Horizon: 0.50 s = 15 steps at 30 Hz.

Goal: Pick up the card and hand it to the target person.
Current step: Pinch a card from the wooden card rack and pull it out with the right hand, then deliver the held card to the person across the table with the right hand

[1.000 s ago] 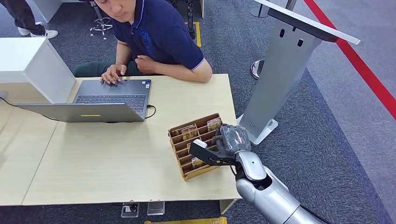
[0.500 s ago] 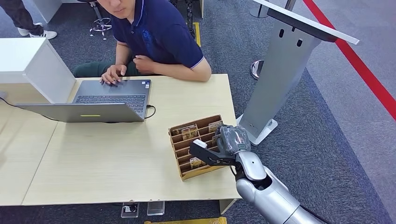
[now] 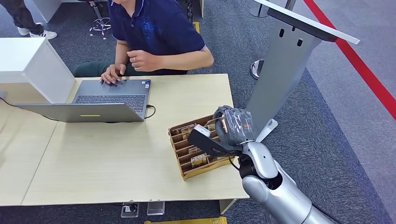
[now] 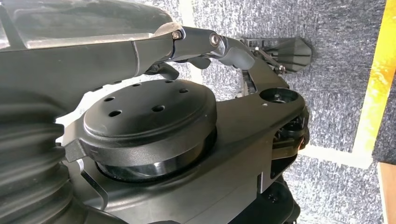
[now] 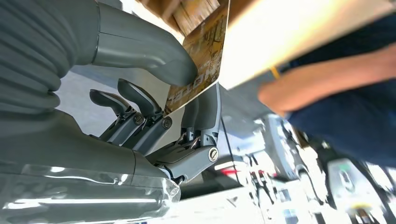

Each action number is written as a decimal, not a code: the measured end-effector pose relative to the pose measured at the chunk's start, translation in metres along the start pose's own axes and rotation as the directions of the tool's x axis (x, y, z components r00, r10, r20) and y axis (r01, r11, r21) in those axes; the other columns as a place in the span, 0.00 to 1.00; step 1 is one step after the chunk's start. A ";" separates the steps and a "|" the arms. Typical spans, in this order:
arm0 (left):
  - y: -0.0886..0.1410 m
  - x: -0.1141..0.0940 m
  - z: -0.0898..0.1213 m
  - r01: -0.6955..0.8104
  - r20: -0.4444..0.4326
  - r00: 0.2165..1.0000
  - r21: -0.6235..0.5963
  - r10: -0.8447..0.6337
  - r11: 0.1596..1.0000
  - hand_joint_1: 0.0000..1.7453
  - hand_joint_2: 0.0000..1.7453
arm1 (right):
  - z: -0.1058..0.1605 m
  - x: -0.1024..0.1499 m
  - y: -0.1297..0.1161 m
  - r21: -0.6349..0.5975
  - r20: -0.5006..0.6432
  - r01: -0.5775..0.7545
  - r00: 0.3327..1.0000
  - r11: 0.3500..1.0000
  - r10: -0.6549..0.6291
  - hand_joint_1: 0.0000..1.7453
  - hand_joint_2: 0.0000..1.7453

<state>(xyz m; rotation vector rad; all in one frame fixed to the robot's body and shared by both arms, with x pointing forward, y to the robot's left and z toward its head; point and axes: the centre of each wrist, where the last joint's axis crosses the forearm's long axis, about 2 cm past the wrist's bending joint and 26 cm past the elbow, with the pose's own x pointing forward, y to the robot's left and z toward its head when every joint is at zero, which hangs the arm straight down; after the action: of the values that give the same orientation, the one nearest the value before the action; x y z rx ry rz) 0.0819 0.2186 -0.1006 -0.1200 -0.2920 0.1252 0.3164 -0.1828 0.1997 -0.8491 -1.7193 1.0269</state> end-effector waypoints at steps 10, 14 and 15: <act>0.000 0.001 0.000 -0.001 0.000 1.000 0.003 0.001 1.000 0.00 1.00 | -0.018 0.021 -0.042 -0.111 0.113 0.056 0.993 0.992 -0.043 1.00 1.00; -0.001 0.003 0.000 0.009 -0.004 1.000 0.003 -0.009 1.000 0.00 1.00 | -0.033 0.026 -0.043 -0.113 0.154 0.071 0.987 0.991 -0.053 1.00 1.00; -0.001 0.005 -0.001 0.014 -0.005 1.000 0.002 -0.014 1.000 0.00 1.00 | -0.039 0.027 -0.041 -0.115 0.171 0.076 0.984 0.990 -0.056 1.00 1.00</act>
<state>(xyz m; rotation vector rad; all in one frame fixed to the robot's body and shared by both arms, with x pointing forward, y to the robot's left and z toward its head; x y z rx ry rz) 0.0869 0.2181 -0.0996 -0.1165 -0.2881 0.1115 0.3406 -0.1653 0.2549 -0.7948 -1.9557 0.9798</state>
